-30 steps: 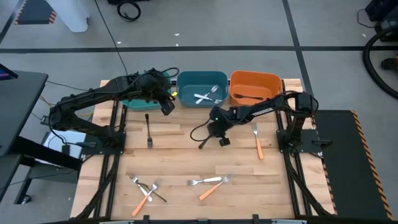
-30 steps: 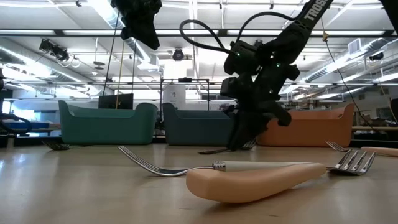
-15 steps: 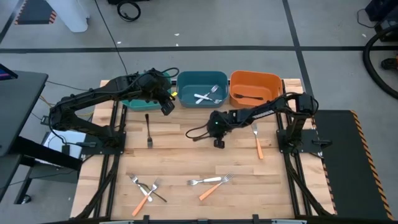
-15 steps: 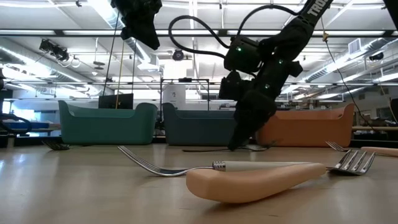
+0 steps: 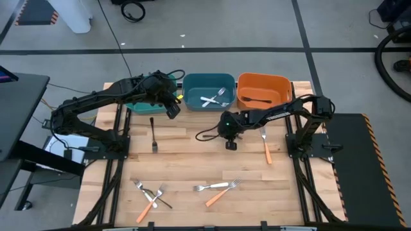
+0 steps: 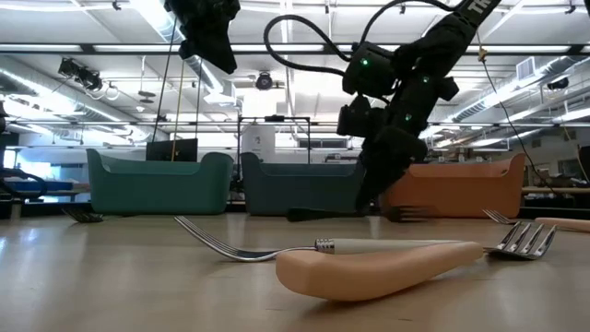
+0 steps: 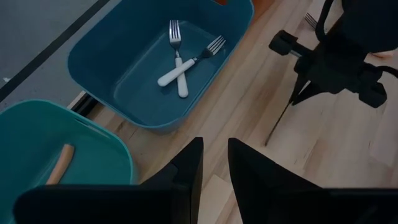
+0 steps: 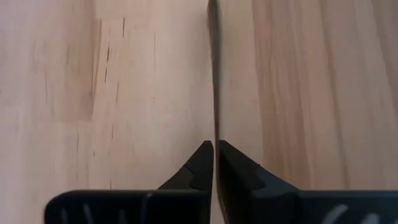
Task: Sort silverware by color (type)
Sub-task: Put the black fork into the orange bin, then put the white fork into the dark blue bin
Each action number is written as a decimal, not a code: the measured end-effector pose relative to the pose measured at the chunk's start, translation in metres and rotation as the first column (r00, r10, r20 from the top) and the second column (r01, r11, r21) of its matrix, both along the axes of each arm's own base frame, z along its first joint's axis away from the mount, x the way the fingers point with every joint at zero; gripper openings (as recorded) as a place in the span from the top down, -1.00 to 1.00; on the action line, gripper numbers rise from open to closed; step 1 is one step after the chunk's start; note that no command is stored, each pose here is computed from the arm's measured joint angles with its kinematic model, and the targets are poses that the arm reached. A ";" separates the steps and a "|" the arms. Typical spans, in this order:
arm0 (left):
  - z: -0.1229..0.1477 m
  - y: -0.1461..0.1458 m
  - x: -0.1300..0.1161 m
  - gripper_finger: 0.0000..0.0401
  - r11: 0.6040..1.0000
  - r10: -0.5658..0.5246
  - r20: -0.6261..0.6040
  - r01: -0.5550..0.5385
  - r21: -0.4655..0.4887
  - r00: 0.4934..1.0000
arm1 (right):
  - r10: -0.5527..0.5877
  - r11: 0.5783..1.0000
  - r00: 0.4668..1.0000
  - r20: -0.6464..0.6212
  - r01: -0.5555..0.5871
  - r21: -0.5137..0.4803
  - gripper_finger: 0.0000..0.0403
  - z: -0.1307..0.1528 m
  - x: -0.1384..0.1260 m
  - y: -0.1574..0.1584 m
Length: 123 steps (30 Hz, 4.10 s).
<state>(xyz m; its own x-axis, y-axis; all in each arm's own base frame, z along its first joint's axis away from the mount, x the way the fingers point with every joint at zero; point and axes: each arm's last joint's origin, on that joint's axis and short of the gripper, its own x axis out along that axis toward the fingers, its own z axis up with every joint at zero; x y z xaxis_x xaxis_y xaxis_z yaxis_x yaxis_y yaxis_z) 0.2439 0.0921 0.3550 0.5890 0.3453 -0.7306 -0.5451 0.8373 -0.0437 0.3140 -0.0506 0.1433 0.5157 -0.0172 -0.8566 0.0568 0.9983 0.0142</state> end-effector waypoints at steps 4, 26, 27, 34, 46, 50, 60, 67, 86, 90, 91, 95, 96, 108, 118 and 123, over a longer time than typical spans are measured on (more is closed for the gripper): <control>0.000 0.000 0.000 0.59 1.000 0.001 0.001 -0.001 0.000 1.000 | 0.028 0.999 0.998 -0.053 -0.029 -0.016 0.76 -0.003 -0.004 -0.003; 0.003 0.001 0.003 0.59 1.000 0.000 0.041 0.000 0.013 0.999 | 0.012 1.000 0.993 -0.119 -0.014 -0.019 0.73 -0.010 -0.017 -0.018; 0.003 0.001 0.003 0.59 1.000 0.000 0.041 0.000 0.014 0.999 | 0.012 1.000 0.993 -0.119 -0.015 -0.018 0.73 -0.010 -0.017 -0.018; 0.003 0.001 0.003 0.59 1.000 0.000 0.042 0.000 0.014 0.999 | 0.016 1.000 0.990 -0.137 -0.016 0.004 0.74 -0.016 -0.016 -0.019; 0.003 0.001 0.003 0.59 1.000 0.000 0.043 0.000 0.015 0.999 | -0.006 0.998 0.976 -0.220 0.018 0.053 0.95 0.003 -0.022 -0.014; 0.003 0.001 0.003 0.59 1.000 0.000 0.043 -0.001 0.015 0.999 | 0.010 0.998 0.978 -0.208 0.005 0.070 0.96 0.043 -0.022 -0.011; 0.003 0.001 0.003 0.59 1.000 0.005 0.046 -0.006 0.010 0.999 | -0.154 0.968 0.975 -0.158 0.118 -0.220 0.96 0.141 -0.069 -0.035; 0.003 0.001 0.003 0.59 1.000 0.019 0.053 -0.019 -0.001 0.998 | -0.547 0.817 0.834 -0.070 0.515 -0.258 0.95 0.162 -0.136 -0.089; 0.003 0.001 0.003 0.59 1.000 0.019 0.048 -0.018 -0.003 0.999 | -0.532 0.833 0.791 -0.303 0.425 -0.354 0.74 0.086 -0.162 -0.148; 0.000 0.000 0.000 0.59 1.000 0.019 0.014 -0.019 -0.014 1.000 | -0.557 0.813 0.765 -0.322 0.424 -0.400 0.66 0.084 -0.162 -0.150; 0.000 0.000 0.000 0.59 1.000 0.019 0.007 -0.019 -0.017 1.000 | -0.562 0.809 0.761 -0.323 0.424 -0.408 0.64 0.084 -0.162 -0.151; -0.002 -0.001 -0.002 0.59 0.998 0.041 -0.006 -0.041 -0.042 0.999 | -0.568 0.802 0.762 -0.311 0.428 -0.416 0.59 0.088 -0.164 -0.149; -0.002 -0.001 -0.002 0.59 0.997 0.049 -0.012 -0.049 -0.051 0.999 | -0.568 0.800 0.765 -0.304 0.428 -0.420 0.58 0.089 -0.164 -0.148; -0.018 -0.022 -0.021 0.59 0.922 0.237 -0.236 -0.295 -0.252 0.942 | -0.590 0.730 0.804 -0.069 0.496 -0.470 0.58 0.145 -0.156 -0.122; -0.020 -0.038 -0.023 0.59 0.883 0.307 -0.283 -0.383 -0.271 0.909 | -0.581 0.717 0.813 0.043 0.537 -0.445 0.58 0.164 -0.156 -0.106; -0.021 -0.046 -0.020 0.54 0.886 0.293 -0.284 -0.371 -0.278 0.913 | -0.551 0.731 0.833 0.051 0.512 -0.452 0.58 0.167 -0.154 -0.100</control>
